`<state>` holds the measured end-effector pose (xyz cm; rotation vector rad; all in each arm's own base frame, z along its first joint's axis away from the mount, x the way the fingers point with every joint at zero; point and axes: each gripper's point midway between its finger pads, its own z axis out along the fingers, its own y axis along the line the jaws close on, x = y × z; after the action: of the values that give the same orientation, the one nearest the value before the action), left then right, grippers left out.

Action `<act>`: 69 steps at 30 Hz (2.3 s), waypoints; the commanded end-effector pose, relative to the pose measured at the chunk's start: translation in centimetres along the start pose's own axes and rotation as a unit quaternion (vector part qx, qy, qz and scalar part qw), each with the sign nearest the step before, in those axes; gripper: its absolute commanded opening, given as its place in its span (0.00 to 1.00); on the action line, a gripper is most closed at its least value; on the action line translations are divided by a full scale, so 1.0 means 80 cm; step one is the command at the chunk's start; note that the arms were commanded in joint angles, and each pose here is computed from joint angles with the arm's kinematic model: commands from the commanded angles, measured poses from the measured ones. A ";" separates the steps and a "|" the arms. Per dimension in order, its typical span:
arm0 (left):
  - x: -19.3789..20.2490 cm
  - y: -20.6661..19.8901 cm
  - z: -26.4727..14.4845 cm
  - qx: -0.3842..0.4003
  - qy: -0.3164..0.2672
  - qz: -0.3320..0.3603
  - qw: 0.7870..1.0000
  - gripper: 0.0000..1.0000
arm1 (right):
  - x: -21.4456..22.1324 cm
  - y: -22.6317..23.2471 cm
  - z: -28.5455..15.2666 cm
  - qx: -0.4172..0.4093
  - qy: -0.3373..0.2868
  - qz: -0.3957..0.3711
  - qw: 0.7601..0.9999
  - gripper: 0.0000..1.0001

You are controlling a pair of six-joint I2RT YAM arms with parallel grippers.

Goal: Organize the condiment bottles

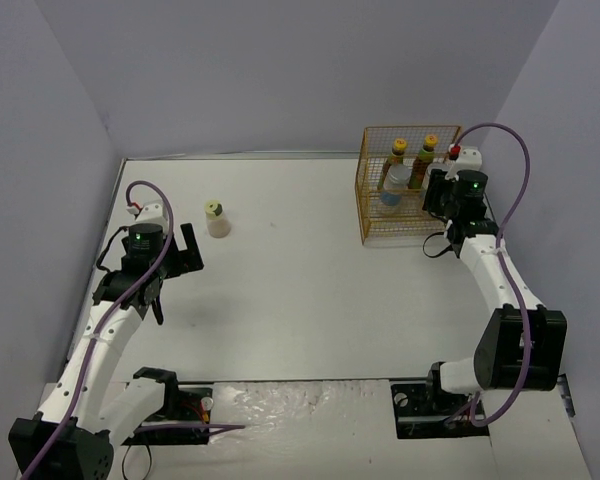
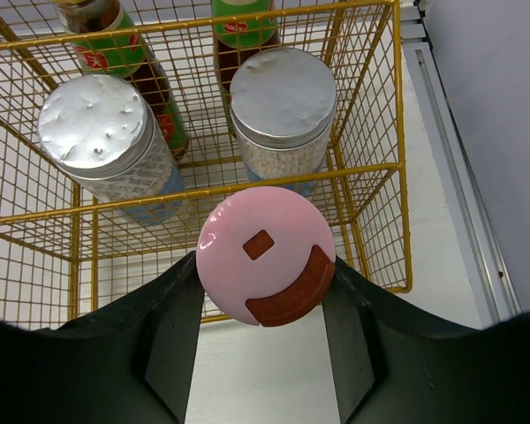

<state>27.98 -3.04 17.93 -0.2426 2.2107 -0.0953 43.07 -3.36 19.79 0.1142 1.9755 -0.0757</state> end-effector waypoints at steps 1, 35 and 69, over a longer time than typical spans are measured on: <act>-0.026 -0.005 -0.005 0.007 -0.033 -0.006 0.999 0.97 | -0.025 -0.010 0.019 0.018 -0.038 -0.010 0.999 0.00; -0.027 -0.016 0.005 0.024 -0.025 -0.015 0.999 0.97 | 0.011 -0.008 0.011 0.025 0.005 0.037 0.999 0.83; -0.105 -0.075 0.250 -0.088 0.055 -0.021 0.994 0.70 | -0.049 0.088 -0.114 -0.186 -0.085 0.127 0.971 1.00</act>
<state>47.94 -7.26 10.14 -0.3388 2.4179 0.0229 36.73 3.18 24.06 0.1873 1.8643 0.3830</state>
